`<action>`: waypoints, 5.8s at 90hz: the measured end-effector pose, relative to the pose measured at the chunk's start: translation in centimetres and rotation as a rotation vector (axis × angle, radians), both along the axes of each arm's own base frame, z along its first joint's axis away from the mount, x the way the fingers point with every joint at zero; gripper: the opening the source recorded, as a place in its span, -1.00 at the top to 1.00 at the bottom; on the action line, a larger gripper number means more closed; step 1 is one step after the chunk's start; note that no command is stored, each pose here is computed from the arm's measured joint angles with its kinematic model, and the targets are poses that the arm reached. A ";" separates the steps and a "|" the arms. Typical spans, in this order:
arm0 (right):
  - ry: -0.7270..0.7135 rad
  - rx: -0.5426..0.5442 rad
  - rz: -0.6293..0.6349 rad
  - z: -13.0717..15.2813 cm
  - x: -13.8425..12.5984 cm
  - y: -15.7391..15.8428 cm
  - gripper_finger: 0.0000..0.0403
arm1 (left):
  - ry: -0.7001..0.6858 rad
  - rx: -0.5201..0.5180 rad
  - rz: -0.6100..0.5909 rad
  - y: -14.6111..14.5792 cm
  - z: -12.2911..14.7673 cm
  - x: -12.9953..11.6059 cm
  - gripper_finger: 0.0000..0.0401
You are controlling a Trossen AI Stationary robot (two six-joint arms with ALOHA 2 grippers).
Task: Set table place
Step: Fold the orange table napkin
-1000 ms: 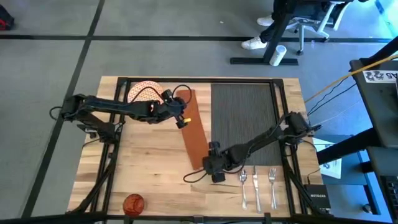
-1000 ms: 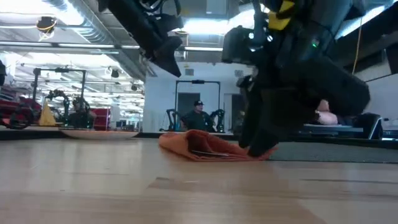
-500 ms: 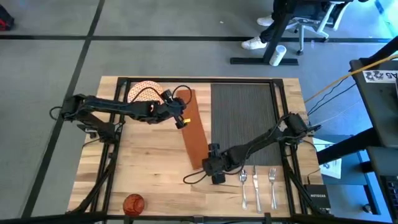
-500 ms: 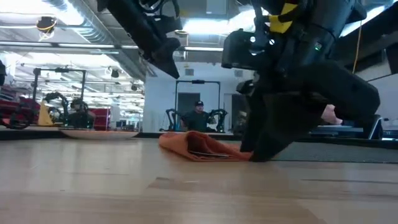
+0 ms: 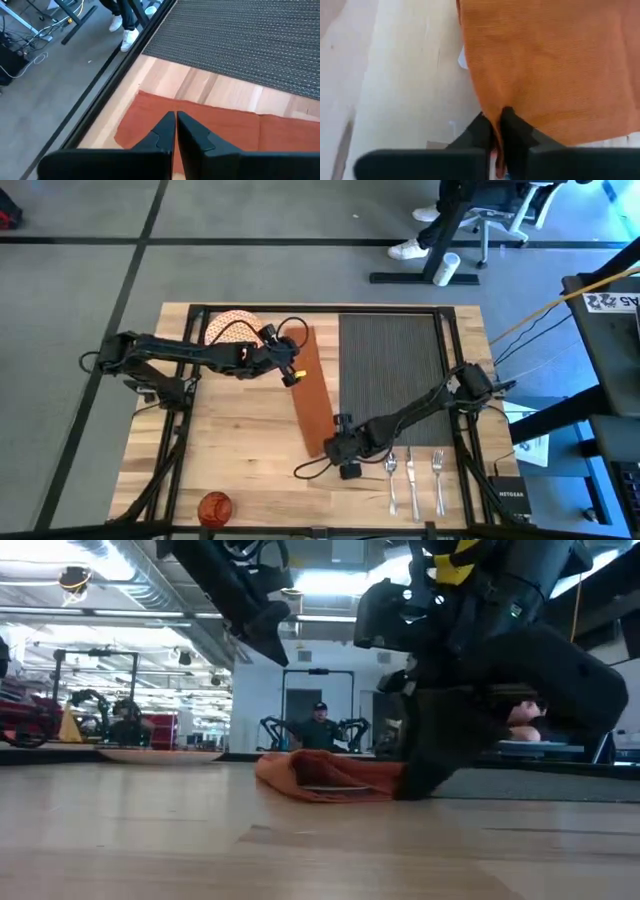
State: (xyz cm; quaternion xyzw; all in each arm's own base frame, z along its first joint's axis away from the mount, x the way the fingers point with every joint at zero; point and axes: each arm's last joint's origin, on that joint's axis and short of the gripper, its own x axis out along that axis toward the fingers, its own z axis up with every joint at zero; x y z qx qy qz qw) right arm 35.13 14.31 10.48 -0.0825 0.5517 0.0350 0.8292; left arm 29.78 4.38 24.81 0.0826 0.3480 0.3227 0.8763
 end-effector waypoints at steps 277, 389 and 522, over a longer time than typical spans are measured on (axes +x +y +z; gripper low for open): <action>-0.089 -0.359 -0.095 17.0 3.0 1.6 1.00 | -0.203 -0.212 -0.060 -2.6 -15.4 -2.0 1.00; -0.134 -0.167 -0.137 18.5 7.0 -16.6 1.00 | -0.641 0.120 -0.080 -4.4 2.3 -10.4 1.00; -0.174 -0.010 -0.208 13.2 6.8 -20.9 0.20 | -0.597 0.100 -0.048 -3.9 1.6 -10.5 1.00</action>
